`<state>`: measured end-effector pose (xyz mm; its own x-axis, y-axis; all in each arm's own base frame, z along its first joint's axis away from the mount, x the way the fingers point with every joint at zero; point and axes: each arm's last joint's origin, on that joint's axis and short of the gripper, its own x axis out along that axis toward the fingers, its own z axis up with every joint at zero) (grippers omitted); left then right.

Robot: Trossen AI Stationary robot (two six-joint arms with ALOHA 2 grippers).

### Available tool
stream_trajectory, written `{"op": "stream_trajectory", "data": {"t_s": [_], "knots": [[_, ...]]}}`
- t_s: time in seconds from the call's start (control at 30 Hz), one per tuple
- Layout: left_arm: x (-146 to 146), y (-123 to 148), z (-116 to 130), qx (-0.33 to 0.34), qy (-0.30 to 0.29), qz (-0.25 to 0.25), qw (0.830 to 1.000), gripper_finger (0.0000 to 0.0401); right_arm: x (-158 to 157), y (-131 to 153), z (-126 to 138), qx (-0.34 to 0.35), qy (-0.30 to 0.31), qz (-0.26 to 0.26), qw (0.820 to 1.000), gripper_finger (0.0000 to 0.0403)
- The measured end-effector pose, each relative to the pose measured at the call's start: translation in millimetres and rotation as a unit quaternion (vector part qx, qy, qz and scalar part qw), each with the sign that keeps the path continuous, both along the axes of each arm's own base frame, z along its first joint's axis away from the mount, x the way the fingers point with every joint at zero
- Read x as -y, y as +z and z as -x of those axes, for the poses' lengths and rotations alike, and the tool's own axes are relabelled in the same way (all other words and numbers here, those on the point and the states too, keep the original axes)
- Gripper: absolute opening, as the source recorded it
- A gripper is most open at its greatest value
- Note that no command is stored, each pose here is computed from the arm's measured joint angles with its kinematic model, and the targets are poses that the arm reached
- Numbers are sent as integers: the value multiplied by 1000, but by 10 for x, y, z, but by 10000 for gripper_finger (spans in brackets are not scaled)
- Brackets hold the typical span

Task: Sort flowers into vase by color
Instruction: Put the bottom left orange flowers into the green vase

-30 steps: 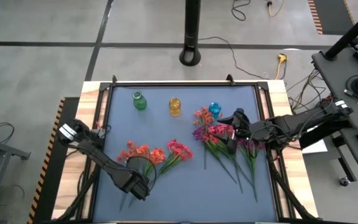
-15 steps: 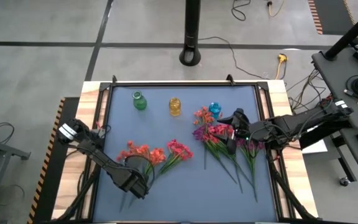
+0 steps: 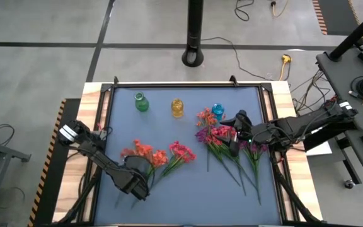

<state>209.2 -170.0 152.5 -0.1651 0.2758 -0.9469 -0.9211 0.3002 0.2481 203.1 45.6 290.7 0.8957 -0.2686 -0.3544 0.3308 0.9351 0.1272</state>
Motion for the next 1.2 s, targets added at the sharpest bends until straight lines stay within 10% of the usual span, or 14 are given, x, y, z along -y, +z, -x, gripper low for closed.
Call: {"op": "stream_trajectory", "data": {"t_s": [0.3, 0.63, 0.9, 1.2], "knots": [[-85, 654, 5, 115, -46, -39, 992, 7, 2, -18, 7, -10, 1, 4, 1000, 331], [-339, 1522, 45, 307, -157, -160, 925, 6, 3, -18, 8, -12, 3, 11, 1000, 331], [-683, 2099, -83, 362, -280, -247, 854, 5, 3, -18, 7, -13, 4, 14, 1000, 331], [-1228, 2398, -278, 420, -490, -301, 702, 5, -6, -61, -23, -22, 4, 17, 1000, 331]]}}
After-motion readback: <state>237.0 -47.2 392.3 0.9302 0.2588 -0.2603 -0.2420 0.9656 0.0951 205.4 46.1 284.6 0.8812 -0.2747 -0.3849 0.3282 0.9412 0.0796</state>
